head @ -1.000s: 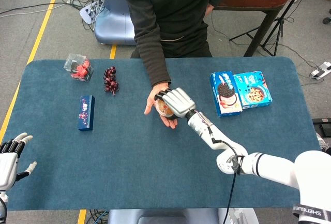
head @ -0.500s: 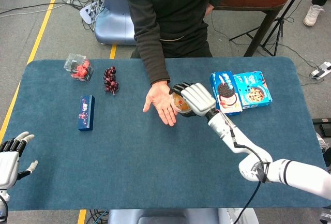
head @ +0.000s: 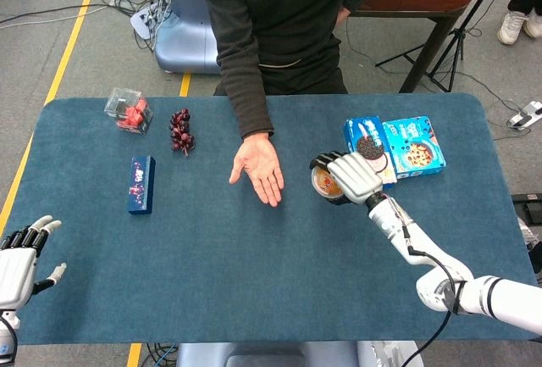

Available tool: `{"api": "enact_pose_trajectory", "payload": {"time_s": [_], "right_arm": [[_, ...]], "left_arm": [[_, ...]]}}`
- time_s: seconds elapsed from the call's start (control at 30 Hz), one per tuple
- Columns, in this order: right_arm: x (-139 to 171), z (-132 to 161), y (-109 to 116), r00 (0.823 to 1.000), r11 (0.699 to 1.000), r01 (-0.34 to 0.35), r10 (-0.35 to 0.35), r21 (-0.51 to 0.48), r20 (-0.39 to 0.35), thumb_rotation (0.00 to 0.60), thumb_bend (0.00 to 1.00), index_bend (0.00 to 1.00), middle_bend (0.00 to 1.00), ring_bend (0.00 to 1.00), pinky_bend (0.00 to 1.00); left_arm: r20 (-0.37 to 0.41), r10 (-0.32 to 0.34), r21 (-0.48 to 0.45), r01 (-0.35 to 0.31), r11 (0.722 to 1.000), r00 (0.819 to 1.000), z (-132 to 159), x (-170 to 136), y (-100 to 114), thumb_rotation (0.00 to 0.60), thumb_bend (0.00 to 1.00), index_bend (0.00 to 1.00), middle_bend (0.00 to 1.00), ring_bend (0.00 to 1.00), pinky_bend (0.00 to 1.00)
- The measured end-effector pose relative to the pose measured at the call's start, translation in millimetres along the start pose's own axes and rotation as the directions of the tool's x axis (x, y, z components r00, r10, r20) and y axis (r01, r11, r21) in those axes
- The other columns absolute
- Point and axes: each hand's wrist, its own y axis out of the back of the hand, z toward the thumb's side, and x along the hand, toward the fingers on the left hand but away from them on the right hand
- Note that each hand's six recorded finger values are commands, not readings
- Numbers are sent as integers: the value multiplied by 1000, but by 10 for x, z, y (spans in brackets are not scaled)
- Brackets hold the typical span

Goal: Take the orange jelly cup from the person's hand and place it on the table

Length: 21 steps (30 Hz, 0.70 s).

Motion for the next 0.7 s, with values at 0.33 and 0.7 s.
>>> {"api": "enact_pose_trajectory", "payload": {"time_s": [0.33,0.7], "right_arm": [[-82,-210,-450,995,996,-85,85,-16,56,600,537,489,375,331,623],[-177,-378,-932,972,979,-198,203,-49,115,600,515,165,184,142,340]], "left_arm": [[-7,2,0,-2,1000,1000,-22,-18,4,600,228,216,175,196,200],[-13,-8,-4,8,1000,1000,-36,-23,-27,600,228,216,175,196,200]]}}
